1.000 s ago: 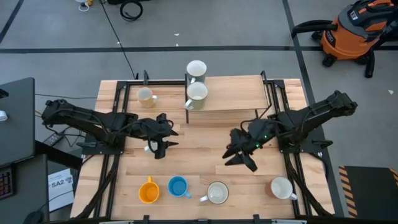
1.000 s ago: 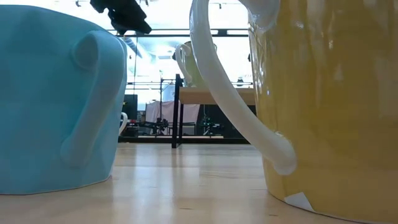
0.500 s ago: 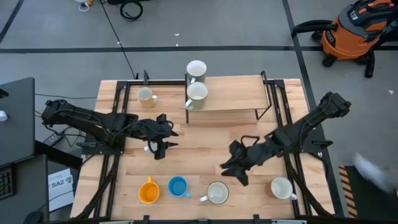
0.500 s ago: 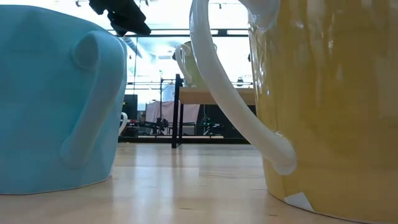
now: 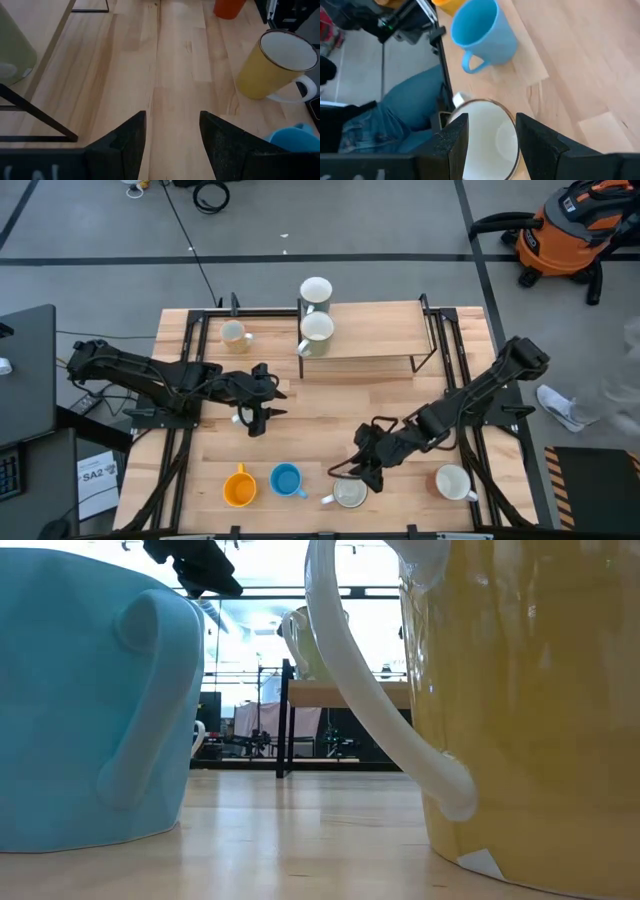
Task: Place coffee mugs
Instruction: Put the right yellow mug on the shelf
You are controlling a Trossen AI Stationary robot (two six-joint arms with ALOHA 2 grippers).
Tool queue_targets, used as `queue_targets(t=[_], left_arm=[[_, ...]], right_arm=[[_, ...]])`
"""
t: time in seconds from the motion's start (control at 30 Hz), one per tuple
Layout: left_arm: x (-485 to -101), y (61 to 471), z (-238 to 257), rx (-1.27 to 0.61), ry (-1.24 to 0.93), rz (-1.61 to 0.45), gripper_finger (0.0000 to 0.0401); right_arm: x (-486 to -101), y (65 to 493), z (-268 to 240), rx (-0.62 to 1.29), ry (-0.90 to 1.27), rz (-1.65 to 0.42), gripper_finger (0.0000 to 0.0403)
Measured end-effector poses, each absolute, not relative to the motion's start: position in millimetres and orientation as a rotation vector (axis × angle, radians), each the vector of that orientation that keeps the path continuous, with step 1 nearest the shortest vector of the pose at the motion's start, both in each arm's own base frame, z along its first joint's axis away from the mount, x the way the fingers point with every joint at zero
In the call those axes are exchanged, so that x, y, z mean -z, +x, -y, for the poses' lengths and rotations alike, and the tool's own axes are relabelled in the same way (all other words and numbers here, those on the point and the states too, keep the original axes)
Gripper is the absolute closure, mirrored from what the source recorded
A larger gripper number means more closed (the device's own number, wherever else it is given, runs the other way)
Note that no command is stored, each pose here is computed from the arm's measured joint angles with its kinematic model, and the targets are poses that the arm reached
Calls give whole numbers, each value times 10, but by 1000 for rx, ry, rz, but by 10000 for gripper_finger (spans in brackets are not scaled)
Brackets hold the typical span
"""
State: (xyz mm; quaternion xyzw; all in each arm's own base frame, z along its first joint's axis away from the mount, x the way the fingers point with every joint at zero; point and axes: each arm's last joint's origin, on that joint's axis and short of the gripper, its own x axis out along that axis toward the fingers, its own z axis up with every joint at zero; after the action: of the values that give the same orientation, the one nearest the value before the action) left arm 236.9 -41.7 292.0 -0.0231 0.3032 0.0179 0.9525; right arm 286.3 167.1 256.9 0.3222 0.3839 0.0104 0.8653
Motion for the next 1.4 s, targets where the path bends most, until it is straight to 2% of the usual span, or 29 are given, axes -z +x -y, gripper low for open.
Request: queue_targets(t=[0.27,1.23,1.4], left_arm=[[-2919,2368,417,-37,-47,-617,209],[-2920,2370,418,-36,-48,-618,209],[-2922,2371,418,-36,-48,-616,209]], right_arm=[[-2480,2849,-1657,36,630,-850,233],[-2021,2960,-1813,31,589,-1020,234],[-2012,2965,-1818,31,589,-1021,254]])
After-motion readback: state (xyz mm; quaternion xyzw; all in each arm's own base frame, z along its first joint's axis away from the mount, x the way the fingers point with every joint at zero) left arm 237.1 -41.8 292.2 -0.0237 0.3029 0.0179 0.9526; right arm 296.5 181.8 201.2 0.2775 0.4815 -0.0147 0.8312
